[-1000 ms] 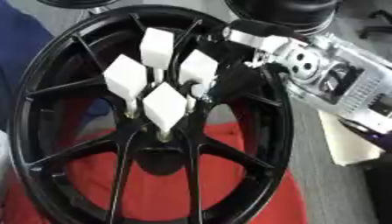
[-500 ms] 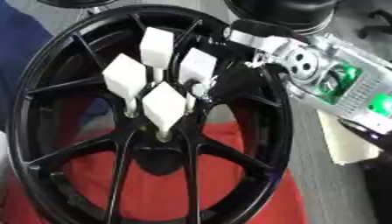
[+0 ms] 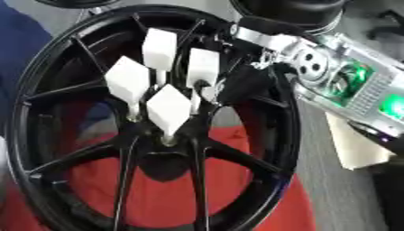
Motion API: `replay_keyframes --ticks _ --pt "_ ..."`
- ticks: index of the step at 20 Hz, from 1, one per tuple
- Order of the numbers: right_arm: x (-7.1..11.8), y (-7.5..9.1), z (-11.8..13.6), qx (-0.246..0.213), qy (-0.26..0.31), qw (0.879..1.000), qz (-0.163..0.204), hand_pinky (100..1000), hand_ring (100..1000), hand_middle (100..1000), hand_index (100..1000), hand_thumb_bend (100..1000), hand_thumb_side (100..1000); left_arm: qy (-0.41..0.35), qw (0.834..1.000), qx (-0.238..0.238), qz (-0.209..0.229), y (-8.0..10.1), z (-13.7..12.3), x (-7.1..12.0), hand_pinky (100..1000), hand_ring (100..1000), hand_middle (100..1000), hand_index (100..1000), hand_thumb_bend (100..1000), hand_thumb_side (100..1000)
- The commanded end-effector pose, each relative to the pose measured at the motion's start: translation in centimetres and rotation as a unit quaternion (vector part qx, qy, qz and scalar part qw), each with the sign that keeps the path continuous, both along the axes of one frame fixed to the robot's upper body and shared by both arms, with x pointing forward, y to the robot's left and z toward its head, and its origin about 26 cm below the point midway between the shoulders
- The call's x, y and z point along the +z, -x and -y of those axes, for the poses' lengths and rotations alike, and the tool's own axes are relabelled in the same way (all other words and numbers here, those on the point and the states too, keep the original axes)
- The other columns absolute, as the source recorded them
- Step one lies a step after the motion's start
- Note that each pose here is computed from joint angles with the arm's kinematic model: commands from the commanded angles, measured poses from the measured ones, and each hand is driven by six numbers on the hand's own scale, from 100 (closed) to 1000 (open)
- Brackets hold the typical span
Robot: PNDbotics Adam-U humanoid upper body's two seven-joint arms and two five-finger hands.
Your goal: Pull the pin out of the wheel hub.
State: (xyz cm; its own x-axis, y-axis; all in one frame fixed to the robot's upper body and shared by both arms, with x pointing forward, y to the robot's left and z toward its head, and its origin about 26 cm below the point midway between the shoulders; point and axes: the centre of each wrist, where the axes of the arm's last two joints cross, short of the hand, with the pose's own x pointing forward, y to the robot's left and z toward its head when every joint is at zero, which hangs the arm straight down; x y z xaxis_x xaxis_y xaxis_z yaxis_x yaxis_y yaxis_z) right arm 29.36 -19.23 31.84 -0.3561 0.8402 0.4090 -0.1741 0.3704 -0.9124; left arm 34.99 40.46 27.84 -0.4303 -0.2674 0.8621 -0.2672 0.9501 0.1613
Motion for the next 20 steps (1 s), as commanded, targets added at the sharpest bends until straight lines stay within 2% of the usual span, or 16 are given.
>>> replay_keyframes --ticks 1,11,20 --pt "1.3 0.3 0.4 0.002 -0.011 0.999 0.035 679 645 430 525 100 222 -0.016 1.000 0.003 0.017 0.4 -0.1 1.4 845 846 802 807 309 903" --pt "2.0 0.4 0.4 0.027 -0.033 0.997 0.062 655 612 387 487 100 192 -0.016 1.000 0.005 0.016 0.5 -0.3 1.5 847 847 804 808 306 901" --pt "2.8 0.4 1.9 0.024 -0.081 0.992 0.098 642 598 377 477 100 182 -0.011 1.000 0.007 0.015 0.5 -0.5 1.4 847 847 805 808 305 898"
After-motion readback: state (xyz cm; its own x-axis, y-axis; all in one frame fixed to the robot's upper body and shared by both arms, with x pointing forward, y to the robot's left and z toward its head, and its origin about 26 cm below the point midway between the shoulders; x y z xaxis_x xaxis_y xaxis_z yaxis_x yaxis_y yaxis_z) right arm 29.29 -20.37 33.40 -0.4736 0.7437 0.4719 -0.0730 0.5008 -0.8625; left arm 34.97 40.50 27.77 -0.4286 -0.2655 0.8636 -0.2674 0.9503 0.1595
